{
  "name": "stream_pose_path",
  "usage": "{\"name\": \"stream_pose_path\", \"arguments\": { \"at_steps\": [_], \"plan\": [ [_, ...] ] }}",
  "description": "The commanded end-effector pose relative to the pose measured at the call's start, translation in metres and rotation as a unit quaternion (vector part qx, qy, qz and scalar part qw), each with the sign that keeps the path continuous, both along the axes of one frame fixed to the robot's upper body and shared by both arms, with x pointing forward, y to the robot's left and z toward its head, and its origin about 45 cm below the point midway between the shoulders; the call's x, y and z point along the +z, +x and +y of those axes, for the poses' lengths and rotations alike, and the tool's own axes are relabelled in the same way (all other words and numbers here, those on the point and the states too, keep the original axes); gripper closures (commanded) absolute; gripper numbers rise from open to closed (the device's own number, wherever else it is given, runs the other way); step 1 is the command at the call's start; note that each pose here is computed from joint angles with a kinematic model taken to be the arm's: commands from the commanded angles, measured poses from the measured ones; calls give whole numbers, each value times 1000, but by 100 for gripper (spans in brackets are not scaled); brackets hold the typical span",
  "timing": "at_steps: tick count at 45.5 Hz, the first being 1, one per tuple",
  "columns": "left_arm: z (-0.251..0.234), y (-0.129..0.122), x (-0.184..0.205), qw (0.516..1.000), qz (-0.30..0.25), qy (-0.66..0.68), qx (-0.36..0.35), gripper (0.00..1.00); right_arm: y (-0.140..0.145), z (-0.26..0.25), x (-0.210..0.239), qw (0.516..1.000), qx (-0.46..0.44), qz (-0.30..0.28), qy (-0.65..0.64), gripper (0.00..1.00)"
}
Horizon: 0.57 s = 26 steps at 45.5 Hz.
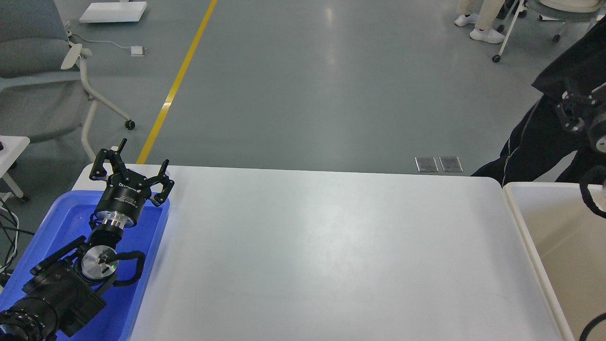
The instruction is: Tidy desktop
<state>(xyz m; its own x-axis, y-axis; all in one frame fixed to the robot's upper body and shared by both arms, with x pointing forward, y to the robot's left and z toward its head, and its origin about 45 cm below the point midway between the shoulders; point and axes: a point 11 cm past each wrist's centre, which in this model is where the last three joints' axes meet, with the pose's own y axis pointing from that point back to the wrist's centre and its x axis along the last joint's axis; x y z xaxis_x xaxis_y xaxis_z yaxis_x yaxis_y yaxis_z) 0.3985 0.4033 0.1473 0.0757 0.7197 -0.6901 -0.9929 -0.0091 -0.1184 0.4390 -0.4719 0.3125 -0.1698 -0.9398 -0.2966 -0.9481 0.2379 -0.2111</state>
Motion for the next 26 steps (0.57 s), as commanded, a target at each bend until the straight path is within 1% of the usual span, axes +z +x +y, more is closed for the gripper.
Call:
{"name": "stream_pose_path", "arguments": {
  "at_steps": [1,8,14,26],
  "plan": [
    [0,0,0,1000,0,0,0,0,-17,29,-57,1000,19,3,23,1],
    [0,0,0,1000,0,0,0,0,-25,42,-88,998,25,29,44,1],
    [0,0,0,1000,0,0,0,0,-31,46,-102,997,24,42,52,1],
    [0,0,0,1000,0,0,0,0,-30,48,-103,997,27,43,51,1]
  ]
}}
